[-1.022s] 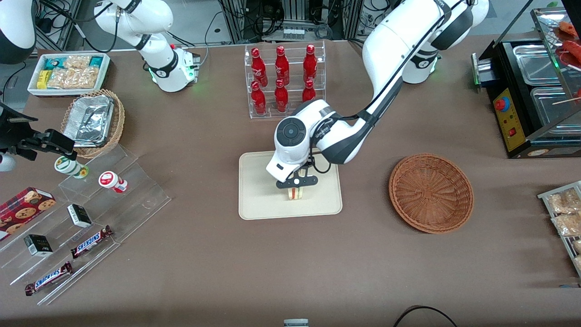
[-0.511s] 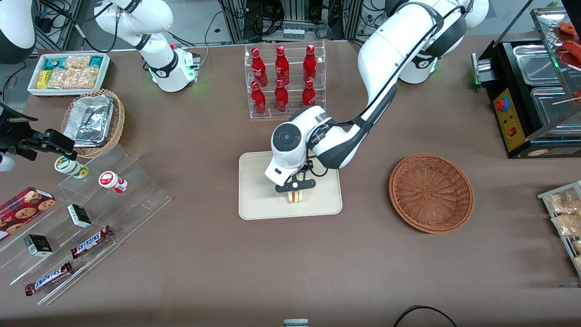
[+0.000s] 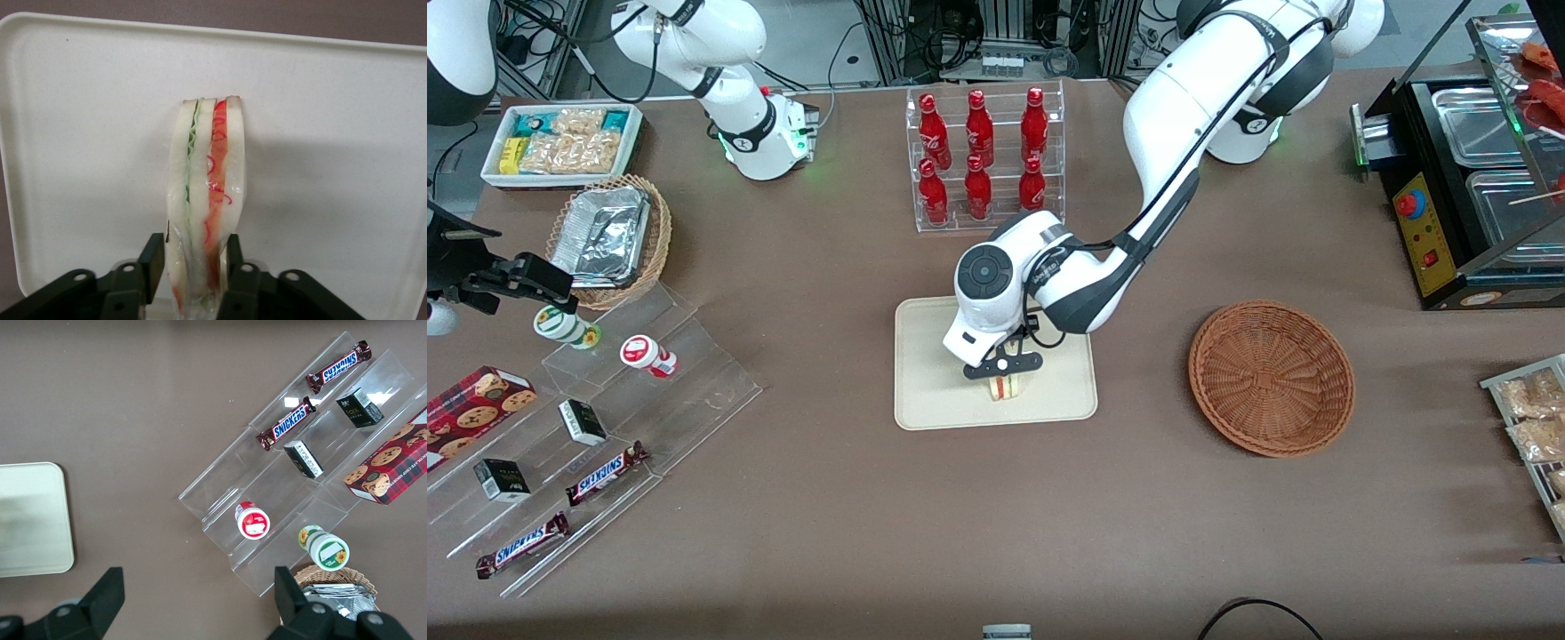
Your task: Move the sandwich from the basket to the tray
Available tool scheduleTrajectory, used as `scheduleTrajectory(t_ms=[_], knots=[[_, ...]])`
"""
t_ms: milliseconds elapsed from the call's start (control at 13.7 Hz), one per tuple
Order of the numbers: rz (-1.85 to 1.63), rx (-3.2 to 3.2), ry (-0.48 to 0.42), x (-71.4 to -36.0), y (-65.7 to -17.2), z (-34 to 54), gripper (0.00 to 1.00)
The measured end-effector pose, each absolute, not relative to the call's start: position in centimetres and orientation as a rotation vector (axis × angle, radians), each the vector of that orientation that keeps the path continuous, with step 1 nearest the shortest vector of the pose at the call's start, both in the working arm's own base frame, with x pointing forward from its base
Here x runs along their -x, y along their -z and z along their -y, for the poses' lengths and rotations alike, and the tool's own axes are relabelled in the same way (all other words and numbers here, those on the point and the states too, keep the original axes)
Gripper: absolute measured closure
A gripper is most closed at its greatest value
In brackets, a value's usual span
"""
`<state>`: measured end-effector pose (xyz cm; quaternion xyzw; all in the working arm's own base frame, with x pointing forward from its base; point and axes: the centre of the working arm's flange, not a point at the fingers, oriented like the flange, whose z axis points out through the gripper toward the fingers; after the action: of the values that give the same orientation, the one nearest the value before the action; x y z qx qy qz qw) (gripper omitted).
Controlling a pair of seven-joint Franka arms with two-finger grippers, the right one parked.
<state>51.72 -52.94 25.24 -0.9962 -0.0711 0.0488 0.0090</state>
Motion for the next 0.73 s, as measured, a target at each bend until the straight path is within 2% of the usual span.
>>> scheduleTrajectory(t_ms=[292, 365, 730], knots=[[0.246, 3.119, -0.125, -52.8, -27.6, 52.5, 0.08], [0.250, 3.117, -0.117, -53.0, -28.8, 52.3, 0.01], [0.189, 3.091, -0.084, -53.2, -36.0, 50.5, 0.00]])
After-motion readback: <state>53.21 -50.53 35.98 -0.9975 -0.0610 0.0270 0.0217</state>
